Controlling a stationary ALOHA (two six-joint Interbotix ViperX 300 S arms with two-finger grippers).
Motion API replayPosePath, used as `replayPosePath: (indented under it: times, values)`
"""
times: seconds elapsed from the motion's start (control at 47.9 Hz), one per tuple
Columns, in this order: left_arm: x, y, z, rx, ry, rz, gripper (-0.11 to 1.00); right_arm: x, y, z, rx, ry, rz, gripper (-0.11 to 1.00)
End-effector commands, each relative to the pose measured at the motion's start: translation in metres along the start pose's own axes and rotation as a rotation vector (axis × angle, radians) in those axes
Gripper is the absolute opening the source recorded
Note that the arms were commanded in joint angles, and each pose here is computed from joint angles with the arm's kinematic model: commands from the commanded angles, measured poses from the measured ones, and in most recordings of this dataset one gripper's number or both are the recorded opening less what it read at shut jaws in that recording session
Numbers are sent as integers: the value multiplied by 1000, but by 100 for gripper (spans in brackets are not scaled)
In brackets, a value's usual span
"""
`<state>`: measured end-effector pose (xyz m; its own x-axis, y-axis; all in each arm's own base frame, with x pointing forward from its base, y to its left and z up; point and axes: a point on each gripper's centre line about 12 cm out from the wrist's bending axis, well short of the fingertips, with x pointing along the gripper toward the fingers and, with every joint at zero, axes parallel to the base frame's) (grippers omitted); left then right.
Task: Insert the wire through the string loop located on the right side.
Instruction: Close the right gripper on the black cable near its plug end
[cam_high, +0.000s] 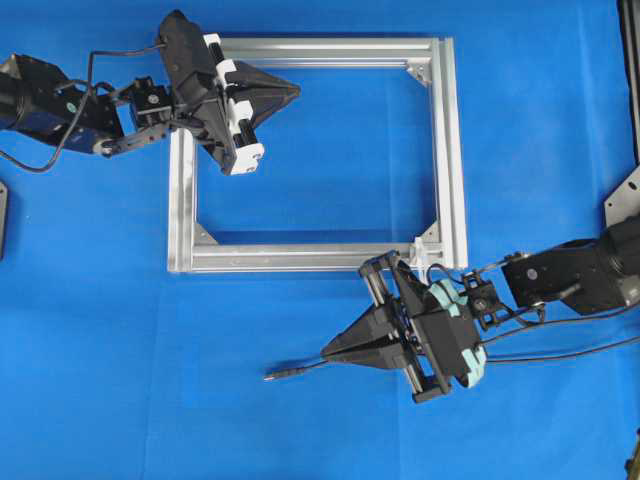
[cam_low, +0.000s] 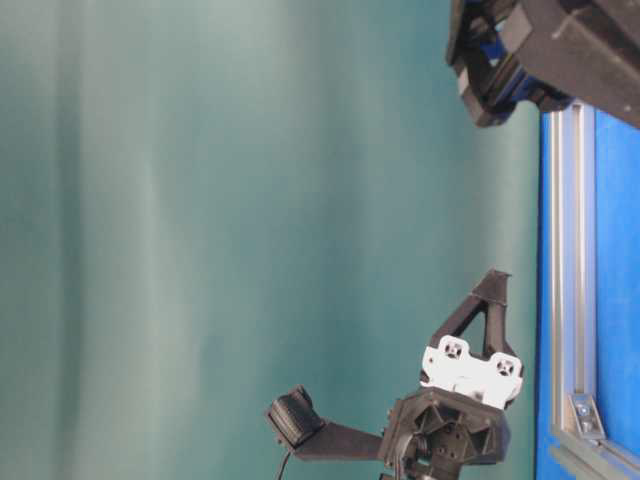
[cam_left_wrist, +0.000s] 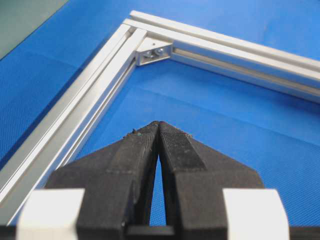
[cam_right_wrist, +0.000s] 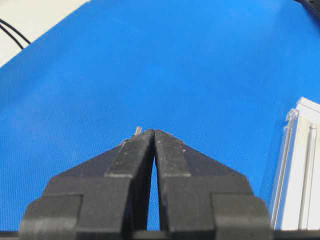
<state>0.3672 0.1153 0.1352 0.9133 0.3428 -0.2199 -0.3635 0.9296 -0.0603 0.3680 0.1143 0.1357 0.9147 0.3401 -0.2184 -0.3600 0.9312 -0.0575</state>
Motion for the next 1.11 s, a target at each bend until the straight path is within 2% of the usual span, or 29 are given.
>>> replayPosePath:
  times: [0.0, 0.125, 0.48, 0.564, 0.648, 0.71, 0.877, 0.94, 0.982, 1.086]
  values:
    - [-2, -5, 23, 15, -52, -22, 0, 0, 6, 19, 6, -54, 14, 0]
    - [-3, -4, 21, 15, -39, -21, 0, 0, 8, 20, 20, -42, 17, -6]
    - [-2, -5, 22, 17, -44, -23, 0, 0, 12, 19, 109, -32, 29, -6]
    - [-2, -5, 22, 17, -44, -23, 0, 0, 12, 19, 123, -29, 30, -3]
    - [-3, -5, 22, 18, -42, -23, 0, 1, 11, 18, 137, -23, 26, 8]
    - [-3, -4, 22, 17, -41, -21, 0, 2, 11, 17, 153, -17, 18, 22]
    - [-3, -5, 23, 19, -44, -23, 0, 3, 10, 14, 176, 3, 0, 71]
    - [-2, -5, 22, 19, -44, -23, 0, 3, 10, 13, 178, 4, -2, 87]
    - [-2, -4, 23, 19, -44, -21, 0, 3, 10, 13, 180, 6, -2, 90]
    - [-3, -5, 22, 19, -41, -23, 0, 5, 10, 10, 189, 11, -10, 84]
